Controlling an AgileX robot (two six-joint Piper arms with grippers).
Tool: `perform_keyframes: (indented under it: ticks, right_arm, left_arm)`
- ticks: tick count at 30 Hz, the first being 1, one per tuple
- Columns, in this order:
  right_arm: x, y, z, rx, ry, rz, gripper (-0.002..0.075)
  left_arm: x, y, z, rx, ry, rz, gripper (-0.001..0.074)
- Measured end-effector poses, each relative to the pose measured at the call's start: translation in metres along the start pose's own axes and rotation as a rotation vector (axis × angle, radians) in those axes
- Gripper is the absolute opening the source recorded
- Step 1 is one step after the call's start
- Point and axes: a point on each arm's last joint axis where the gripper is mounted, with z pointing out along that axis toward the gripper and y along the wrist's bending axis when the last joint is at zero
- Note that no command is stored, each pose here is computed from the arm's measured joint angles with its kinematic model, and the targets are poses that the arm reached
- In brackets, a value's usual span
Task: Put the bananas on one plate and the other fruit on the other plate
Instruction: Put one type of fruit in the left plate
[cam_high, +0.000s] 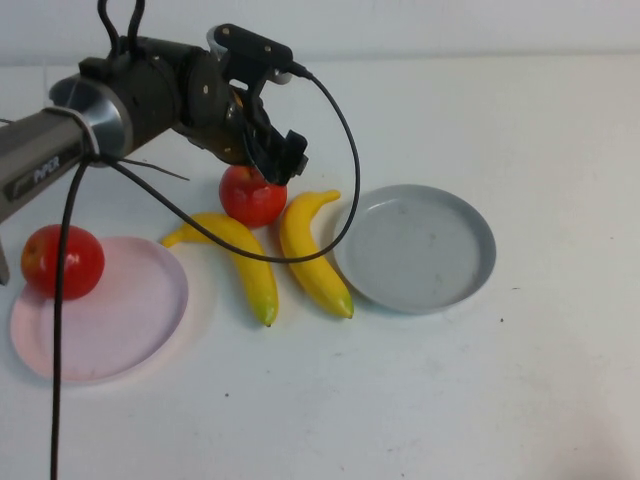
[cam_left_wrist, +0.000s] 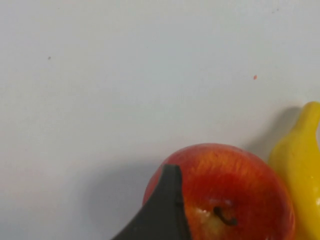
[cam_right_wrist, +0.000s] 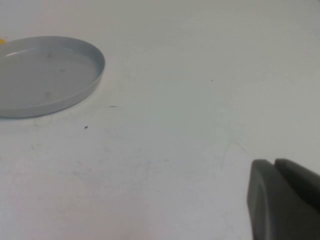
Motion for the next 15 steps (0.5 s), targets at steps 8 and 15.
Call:
perform_keyframes:
  ticks: [8,15]
  right_arm:
    - [0.000,0.000,0.000,0.000,0.000,0.000,-0.0018]
    - [0.000,0.000,0.000,0.000,0.000,0.000,-0.0018]
  left_arm:
    - [0.008,0.000,0.019,-0.009,0.026,0.005,0.0668]
    - [0.010,0.007,0.020,-0.020,0.032,-0.038,0.0668]
